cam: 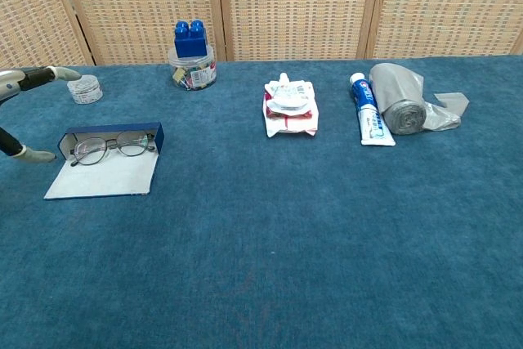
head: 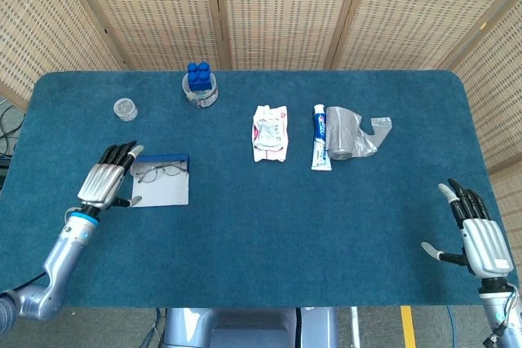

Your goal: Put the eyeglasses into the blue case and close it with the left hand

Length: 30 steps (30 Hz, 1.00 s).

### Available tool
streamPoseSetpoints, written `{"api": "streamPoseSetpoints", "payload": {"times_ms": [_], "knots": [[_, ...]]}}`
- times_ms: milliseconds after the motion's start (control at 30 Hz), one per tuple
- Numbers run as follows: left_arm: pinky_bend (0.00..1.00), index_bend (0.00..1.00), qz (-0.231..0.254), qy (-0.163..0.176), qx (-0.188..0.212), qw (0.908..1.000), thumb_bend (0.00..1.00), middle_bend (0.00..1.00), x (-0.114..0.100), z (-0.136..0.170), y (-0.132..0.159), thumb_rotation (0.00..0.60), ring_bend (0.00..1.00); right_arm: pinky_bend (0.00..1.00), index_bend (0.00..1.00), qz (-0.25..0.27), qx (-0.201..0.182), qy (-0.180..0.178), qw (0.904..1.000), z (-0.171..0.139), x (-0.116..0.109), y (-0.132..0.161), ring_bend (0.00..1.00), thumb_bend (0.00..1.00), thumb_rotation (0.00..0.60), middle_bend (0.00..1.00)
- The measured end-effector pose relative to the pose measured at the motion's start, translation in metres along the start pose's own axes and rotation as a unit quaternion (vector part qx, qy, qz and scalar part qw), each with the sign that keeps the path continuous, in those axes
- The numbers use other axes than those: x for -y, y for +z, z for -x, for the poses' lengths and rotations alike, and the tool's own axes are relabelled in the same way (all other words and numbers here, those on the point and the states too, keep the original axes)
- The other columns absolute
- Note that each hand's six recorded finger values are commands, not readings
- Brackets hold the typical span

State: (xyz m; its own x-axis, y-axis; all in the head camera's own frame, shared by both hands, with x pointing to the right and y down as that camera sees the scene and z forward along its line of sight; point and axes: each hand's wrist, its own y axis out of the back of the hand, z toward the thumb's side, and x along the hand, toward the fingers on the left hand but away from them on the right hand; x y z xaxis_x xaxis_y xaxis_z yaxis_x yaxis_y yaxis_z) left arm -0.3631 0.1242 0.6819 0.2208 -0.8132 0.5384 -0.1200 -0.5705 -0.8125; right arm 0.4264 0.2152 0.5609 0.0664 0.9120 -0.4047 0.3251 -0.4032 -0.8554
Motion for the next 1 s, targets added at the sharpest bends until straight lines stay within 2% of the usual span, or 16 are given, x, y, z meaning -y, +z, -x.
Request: {"api": "streamPoseSetpoints", "payload": {"times_ms": [167,400,600,1000], "knots": [[0.00,0.05,0.020,-0.003,0.004,0.9998,0.15,0.00,0.022,0.017,0.010,0.600,0.00,0.00,0.00,0.003,-0.001,0.000,1.0000,0.000,0.000,0.000,0.00,0.00,0.600,0.00],[0.00,0.13,0.027,-0.015,0.002,0.9995,0.24,0.00,0.041,0.015,0.016,0.600,0.00,0.00,0.00,0.007,-0.001,0.001,1.0000,0.000,0.000,0.000,0.00,0.00,0.600,0.00],[0.00,0.21,0.030,-0.020,-0.007,0.9993,0.26,0.00,0.051,0.008,0.016,0.600,0.00,0.00,0.00,0.008,0.000,0.003,1.0000,0.000,0.000,0.000,0.00,0.00,0.600,0.00],[0.00,0.26,0.032,-0.024,-0.029,0.9988,0.27,0.00,0.068,0.001,0.013,0.600,0.00,0.00,0.00,0.011,0.000,0.005,0.9999,0.000,0.001,0.000,0.00,0.00,0.600,0.00]]}}
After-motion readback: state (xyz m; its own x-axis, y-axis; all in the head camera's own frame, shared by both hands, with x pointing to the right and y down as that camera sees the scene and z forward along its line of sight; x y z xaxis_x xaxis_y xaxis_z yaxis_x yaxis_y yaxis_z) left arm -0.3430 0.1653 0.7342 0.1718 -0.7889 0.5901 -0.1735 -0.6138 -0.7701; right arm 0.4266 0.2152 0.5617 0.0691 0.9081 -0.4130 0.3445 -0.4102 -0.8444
